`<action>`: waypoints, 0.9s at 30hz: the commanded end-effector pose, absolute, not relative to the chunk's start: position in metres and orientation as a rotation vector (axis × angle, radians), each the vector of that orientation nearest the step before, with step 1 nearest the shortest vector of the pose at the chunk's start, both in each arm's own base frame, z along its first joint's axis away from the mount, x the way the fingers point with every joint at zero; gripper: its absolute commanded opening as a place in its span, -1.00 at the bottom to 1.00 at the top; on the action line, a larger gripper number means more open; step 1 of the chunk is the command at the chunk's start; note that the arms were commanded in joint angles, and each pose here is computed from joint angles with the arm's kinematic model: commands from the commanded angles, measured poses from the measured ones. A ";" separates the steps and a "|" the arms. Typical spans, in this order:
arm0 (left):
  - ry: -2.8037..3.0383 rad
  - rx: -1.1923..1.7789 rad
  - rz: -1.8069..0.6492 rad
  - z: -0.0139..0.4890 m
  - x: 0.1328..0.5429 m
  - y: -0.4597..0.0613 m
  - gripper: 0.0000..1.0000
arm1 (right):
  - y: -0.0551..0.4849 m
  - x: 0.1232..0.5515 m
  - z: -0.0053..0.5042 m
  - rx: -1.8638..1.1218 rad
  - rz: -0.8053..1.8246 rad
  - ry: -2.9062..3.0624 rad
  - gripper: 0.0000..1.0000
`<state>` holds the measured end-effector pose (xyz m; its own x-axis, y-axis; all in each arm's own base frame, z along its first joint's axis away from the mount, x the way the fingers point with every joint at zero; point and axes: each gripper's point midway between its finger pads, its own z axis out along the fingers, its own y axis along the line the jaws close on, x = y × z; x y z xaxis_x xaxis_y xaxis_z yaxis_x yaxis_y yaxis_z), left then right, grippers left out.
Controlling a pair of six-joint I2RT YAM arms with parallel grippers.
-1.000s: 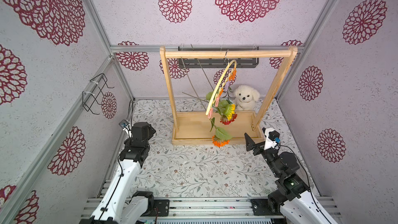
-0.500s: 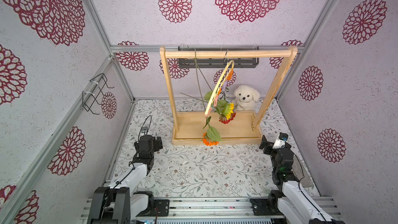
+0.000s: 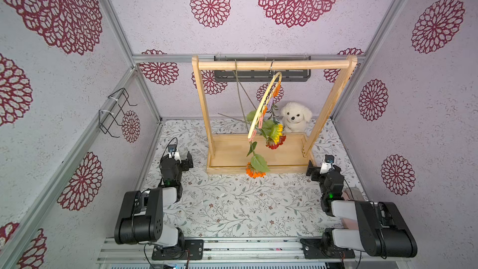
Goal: Dry the flowers on a clothes hanger
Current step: Reset both arms
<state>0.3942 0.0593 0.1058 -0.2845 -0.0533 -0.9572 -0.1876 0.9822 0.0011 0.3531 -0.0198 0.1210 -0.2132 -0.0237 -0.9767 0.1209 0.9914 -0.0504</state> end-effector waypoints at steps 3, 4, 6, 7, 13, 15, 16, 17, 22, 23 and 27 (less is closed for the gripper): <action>1.791 -0.173 0.082 0.122 0.405 0.061 0.95 | -0.012 0.365 0.147 0.050 -0.080 1.691 0.99; 1.814 -0.190 0.088 0.120 0.405 0.064 0.95 | -0.007 0.364 0.152 0.074 -0.016 1.652 0.99; 1.827 -0.191 0.080 0.118 0.405 0.064 0.95 | 0.001 0.369 0.149 0.038 -0.089 1.658 0.99; 1.813 -0.192 0.076 0.119 0.406 0.065 0.95 | 0.008 0.371 0.144 0.015 -0.105 1.657 0.99; 1.814 -0.210 0.038 0.119 0.406 0.068 0.95 | 0.000 0.368 0.132 0.053 -0.097 1.654 0.99; 1.818 -0.210 0.038 0.118 0.406 0.068 0.95 | 0.000 0.370 0.133 0.053 -0.104 1.648 0.99; 1.817 -0.210 0.038 0.118 0.406 0.068 0.95 | 0.000 0.370 0.131 0.053 -0.105 1.655 0.99; 1.817 -0.212 0.039 0.118 0.406 0.068 0.95 | 0.001 0.368 0.133 0.048 -0.100 1.641 0.99; 1.818 -0.217 0.043 0.119 0.406 0.069 0.95 | -0.009 0.370 0.130 0.109 -0.129 1.659 0.99; 1.816 -0.216 0.043 0.119 0.405 0.069 0.95 | -0.009 0.370 0.130 0.107 -0.129 1.656 0.99; 1.813 -0.216 0.044 0.120 0.405 0.068 0.95 | -0.008 0.369 0.132 0.105 -0.126 1.651 0.99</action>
